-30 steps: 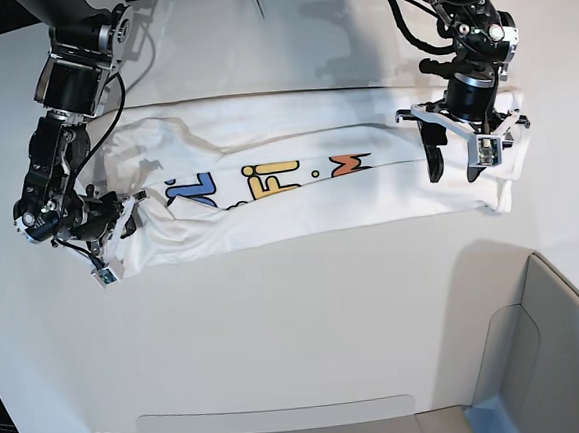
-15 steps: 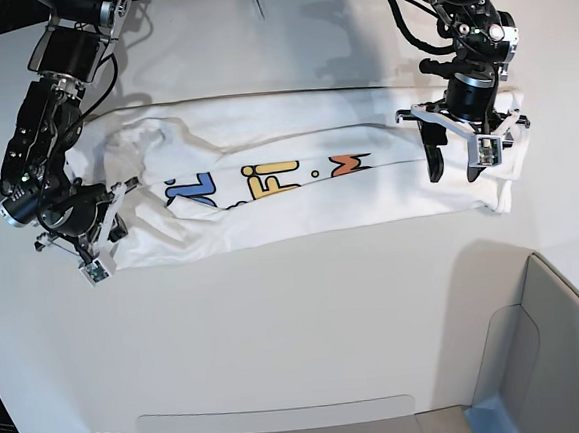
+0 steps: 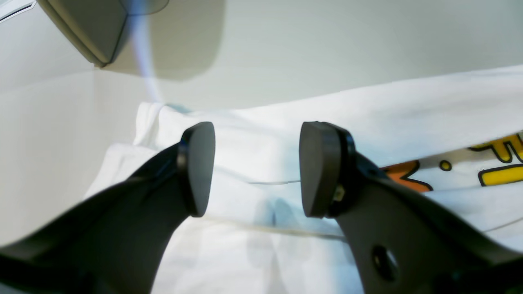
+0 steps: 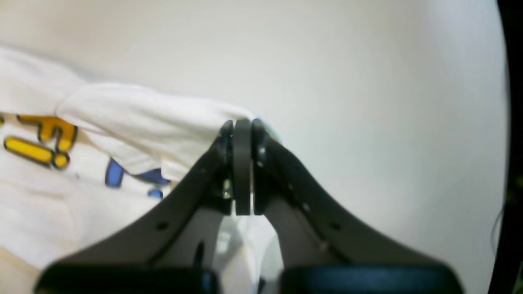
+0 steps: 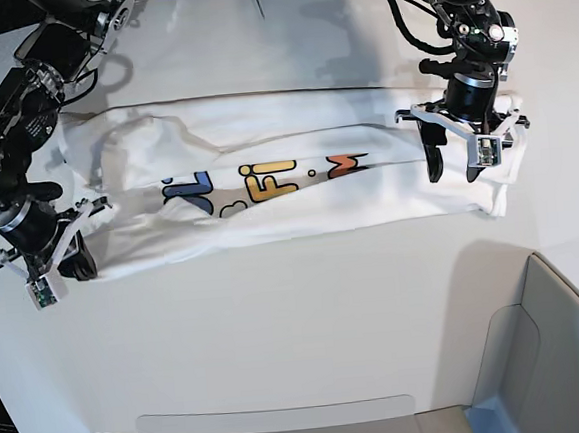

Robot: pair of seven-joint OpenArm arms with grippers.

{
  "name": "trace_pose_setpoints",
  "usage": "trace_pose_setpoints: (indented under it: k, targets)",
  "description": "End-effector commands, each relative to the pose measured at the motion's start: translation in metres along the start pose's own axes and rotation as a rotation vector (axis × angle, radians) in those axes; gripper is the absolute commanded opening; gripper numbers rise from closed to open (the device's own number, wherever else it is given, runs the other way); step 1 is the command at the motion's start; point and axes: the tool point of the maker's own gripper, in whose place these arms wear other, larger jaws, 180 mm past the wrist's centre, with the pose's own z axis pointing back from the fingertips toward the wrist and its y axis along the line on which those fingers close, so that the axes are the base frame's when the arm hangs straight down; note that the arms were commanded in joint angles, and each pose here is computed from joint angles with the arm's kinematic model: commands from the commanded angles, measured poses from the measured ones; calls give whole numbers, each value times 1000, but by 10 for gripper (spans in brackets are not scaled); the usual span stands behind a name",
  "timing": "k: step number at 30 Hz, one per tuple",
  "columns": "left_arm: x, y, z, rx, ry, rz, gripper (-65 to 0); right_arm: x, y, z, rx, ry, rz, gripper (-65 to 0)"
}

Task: Layout the t-shirt on the table in an organized manner, then fold the t-shirt properly
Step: 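Grasp the shirt end with the right gripper and fold it over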

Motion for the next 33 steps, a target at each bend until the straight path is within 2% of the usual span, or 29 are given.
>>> trace_pose_setpoints:
  k: [1,4,11,19,26,30,33]
  targets:
    - [14,-1,1,-4,-51,4,-332,16,-2,7,-12,-54,34,-650]
    - [14,-1,1,-4,-51,4,-332,16,5,12,4,-71,41,-650]
    - [13,-1,1,-4,-48,5,-332,-31,11,24,45,-19,-56,-650]
    - [10,-2,0,-8,-42,8,-332,-67,14,51,105,9,-107,-650]
    - [8,-3,-1,-10,-36,12,-332,-88,1,67,58,46,-146,-650]
    - [6,-3,-2,-11,-32,14,-332,-97,1,66,62,73,-161,-650]
    - [6,-3,-2,-11,-32,14,-332,-115,-1,60,72,115,-213,-650]
